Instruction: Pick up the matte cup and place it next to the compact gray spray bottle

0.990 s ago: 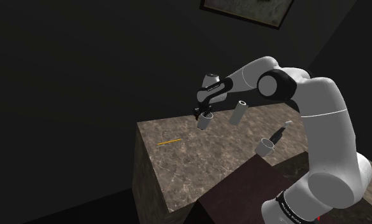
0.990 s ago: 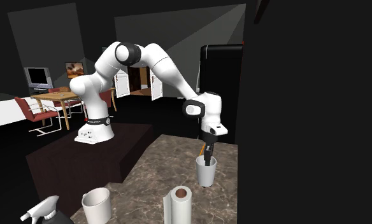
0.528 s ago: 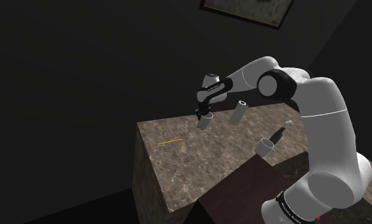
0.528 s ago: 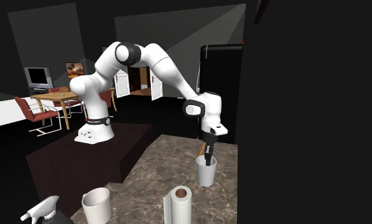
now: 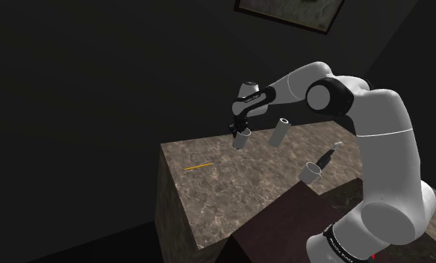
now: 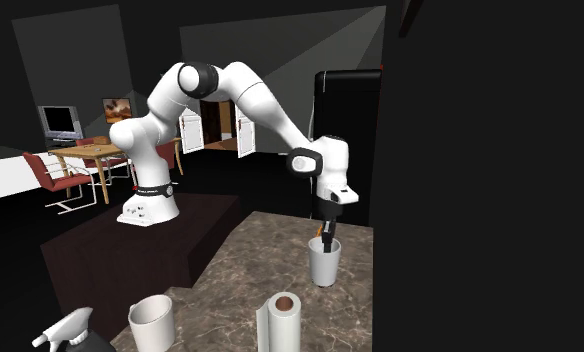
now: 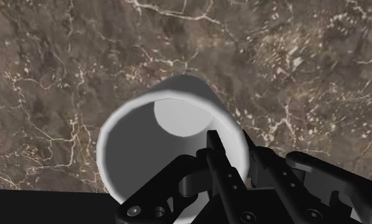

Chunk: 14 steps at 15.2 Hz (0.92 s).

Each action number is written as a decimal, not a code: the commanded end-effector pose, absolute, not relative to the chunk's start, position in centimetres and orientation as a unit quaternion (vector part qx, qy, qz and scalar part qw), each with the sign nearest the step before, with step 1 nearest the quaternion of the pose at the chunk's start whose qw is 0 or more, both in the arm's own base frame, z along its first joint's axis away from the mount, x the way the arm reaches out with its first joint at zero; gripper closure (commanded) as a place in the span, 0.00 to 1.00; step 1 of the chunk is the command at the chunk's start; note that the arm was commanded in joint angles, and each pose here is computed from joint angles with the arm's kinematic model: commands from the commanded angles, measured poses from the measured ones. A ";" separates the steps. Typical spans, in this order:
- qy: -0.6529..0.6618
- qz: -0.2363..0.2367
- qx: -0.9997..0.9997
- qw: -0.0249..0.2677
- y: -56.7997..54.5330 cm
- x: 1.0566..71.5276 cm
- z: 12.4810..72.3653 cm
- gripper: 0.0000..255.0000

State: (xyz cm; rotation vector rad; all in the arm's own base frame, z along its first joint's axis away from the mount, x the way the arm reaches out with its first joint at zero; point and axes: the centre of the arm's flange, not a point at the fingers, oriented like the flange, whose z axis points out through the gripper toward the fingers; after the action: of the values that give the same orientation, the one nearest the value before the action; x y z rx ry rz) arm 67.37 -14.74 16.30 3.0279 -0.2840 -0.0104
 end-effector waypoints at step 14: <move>-0.093 -0.003 0.994 0.050 -14.8 67.3 24.3 1.00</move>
State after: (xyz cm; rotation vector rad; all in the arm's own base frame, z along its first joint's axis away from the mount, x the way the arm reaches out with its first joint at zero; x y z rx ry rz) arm 67.23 -14.74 23.74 3.0279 -0.2842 -0.0103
